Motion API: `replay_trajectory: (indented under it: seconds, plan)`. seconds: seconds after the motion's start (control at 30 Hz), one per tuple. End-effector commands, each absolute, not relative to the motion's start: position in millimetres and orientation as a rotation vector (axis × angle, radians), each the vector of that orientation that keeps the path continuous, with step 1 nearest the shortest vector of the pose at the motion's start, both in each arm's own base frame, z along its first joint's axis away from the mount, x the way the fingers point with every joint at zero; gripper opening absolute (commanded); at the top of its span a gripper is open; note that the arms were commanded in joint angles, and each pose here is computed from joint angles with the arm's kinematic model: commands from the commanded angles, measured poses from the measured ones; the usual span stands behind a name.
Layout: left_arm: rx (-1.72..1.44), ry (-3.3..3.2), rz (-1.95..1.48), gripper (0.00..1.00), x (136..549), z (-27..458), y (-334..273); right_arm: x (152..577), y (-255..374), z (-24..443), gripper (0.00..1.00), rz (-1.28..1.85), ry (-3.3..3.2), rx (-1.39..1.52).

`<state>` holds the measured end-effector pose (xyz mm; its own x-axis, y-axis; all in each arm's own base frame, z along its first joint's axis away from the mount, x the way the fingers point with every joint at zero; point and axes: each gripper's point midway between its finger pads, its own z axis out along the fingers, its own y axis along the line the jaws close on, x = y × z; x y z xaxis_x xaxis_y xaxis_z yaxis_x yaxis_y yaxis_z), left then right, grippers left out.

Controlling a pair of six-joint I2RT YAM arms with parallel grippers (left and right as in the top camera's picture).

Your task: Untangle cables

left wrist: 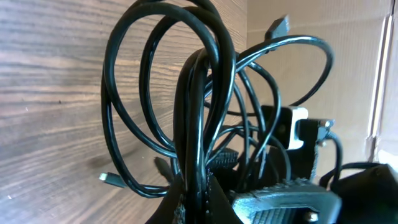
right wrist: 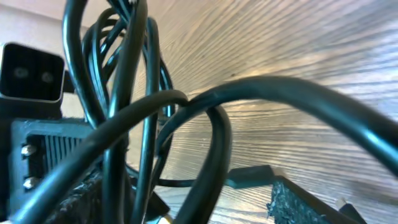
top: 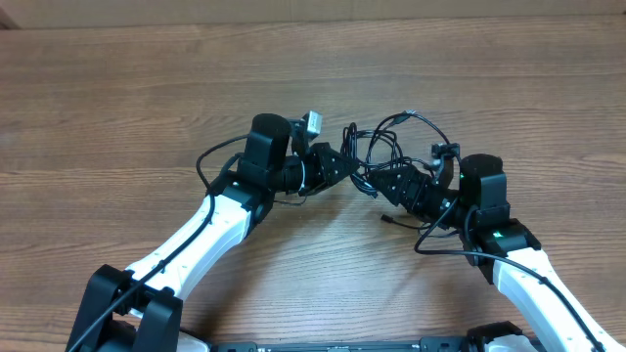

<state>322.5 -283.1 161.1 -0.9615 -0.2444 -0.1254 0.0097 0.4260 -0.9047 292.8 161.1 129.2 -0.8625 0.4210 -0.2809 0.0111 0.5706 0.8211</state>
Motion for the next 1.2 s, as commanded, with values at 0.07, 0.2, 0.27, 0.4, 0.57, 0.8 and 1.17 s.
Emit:
replay_trajectory:
  seconds: [0.07, 0.2, 0.27, 0.4, 0.57, 0.8, 1.17]
  plan:
    - [-0.373, 2.429, -1.686, 0.04, 322.7, 188.7, -287.5, 300.2, 152.6, 125.9, 0.75, 1.131, 2.36, 0.389]
    - [-0.519, 2.427, -1.683, 0.04, 329.7, 186.6, -283.0, 300.1, 152.5, 125.7, 0.66, 1.13, 2.362, 0.391]
    - [-0.579, 2.412, -1.652, 0.04, 336.0, 184.4, -279.7, 299.6, 152.3, 125.0, 0.61, 1.13, 2.365, 0.393]
    - [-0.715, 2.372, -1.592, 0.04, 348.6, 180.0, -272.0, 298.2, 152.1, 123.3, 0.58, 1.128, 2.374, 0.398]
    - [-0.782, 2.3, -1.562, 0.04, 361.8, 183.9, -266.4, 297.7, 152.0, 122.7, 0.54, 1.127, 2.378, 0.401]
    - [-0.862, 2.261, -1.649, 0.04, 363.6, 194.5, -270.5, 297.6, 152.0, 122.6, 0.52, 1.127, 2.378, 0.401]
    - [-0.693, 2.275, -1.612, 0.04, 360.8, 195.4, -272.8, 297.0, 151.9, 121.9, 0.51, 1.127, 2.382, 0.403]
